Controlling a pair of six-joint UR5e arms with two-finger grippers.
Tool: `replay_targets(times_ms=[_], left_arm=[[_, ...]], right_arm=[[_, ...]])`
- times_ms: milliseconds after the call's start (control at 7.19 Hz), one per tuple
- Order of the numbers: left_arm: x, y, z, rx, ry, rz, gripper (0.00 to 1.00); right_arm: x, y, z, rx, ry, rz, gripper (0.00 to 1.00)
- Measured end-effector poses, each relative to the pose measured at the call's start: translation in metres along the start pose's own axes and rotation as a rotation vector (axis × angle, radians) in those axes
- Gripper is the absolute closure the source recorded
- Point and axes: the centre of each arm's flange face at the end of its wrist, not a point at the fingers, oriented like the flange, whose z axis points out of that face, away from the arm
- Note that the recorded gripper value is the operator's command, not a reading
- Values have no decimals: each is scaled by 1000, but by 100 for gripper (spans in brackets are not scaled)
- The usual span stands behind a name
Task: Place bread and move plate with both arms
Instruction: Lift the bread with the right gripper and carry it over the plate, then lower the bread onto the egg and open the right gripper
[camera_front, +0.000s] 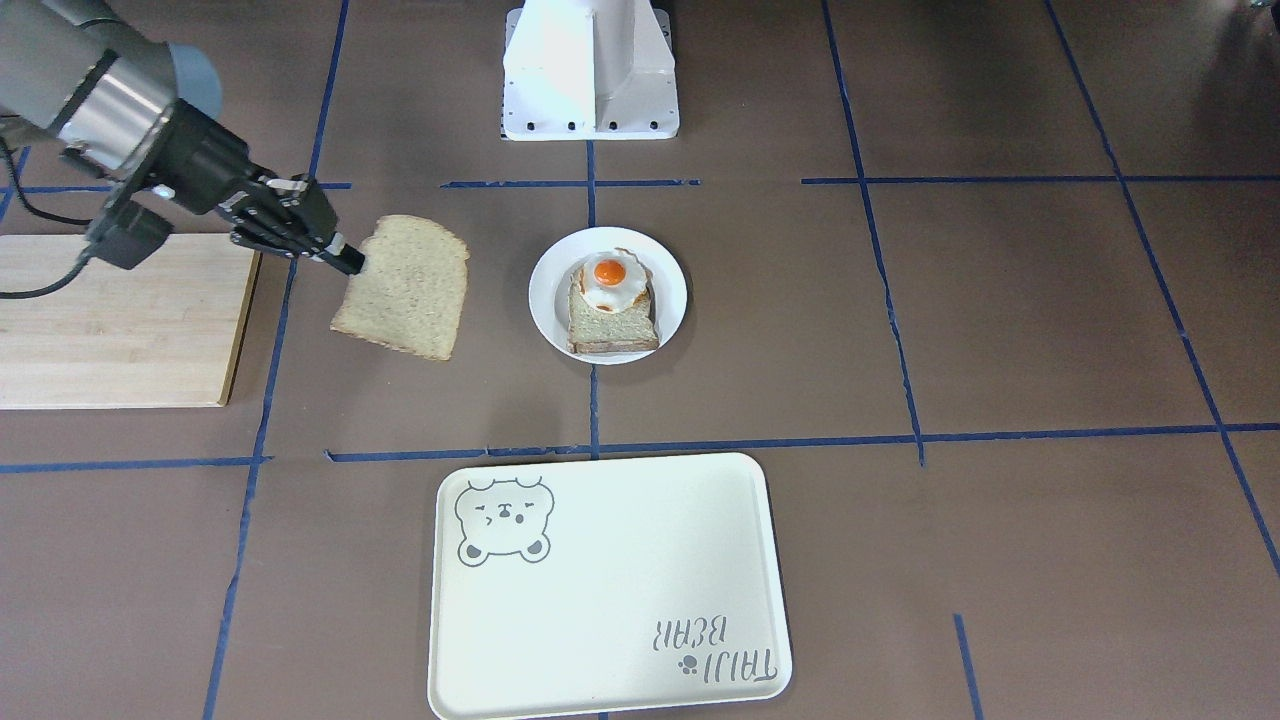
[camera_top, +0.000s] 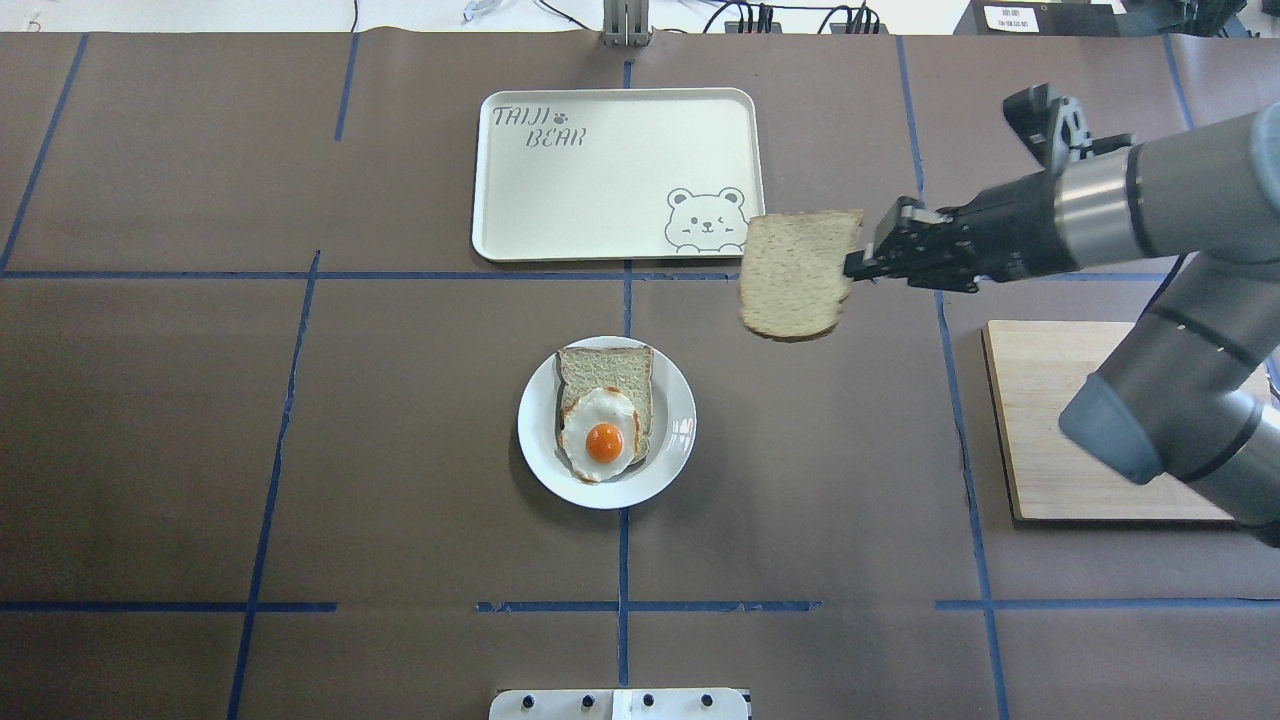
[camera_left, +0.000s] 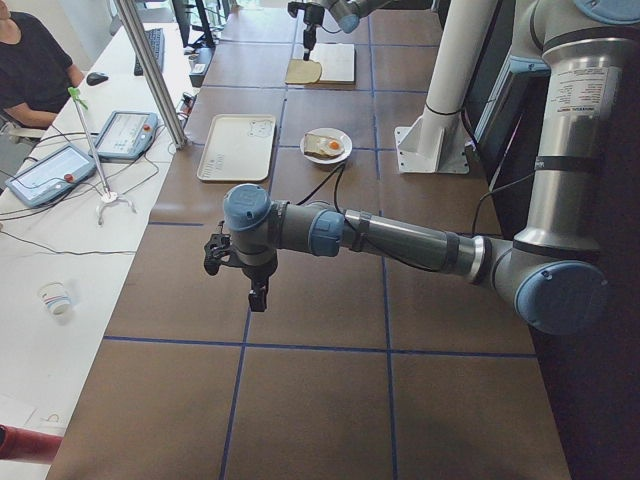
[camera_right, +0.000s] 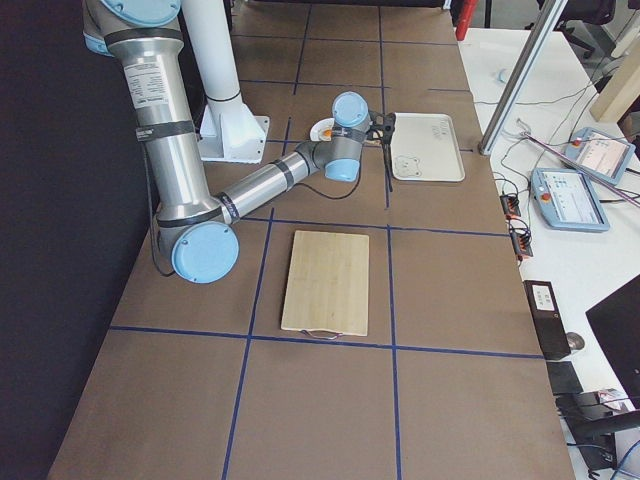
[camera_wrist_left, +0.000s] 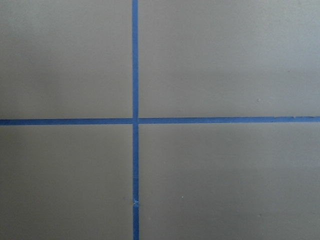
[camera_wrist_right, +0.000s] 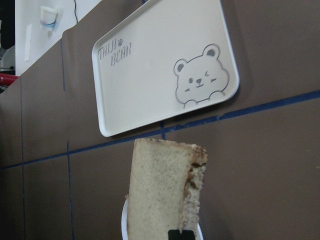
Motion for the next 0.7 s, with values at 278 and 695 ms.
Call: replay_targets(times_ms=[278,695], left_arm=[[13,-3,9,-13,3,20,0],[24,-8,12,-16,5,5,0]], right_arm=[[-37,64,69,-3,-50,-60,100],[-38,114,130,18,-33,-217,100]])
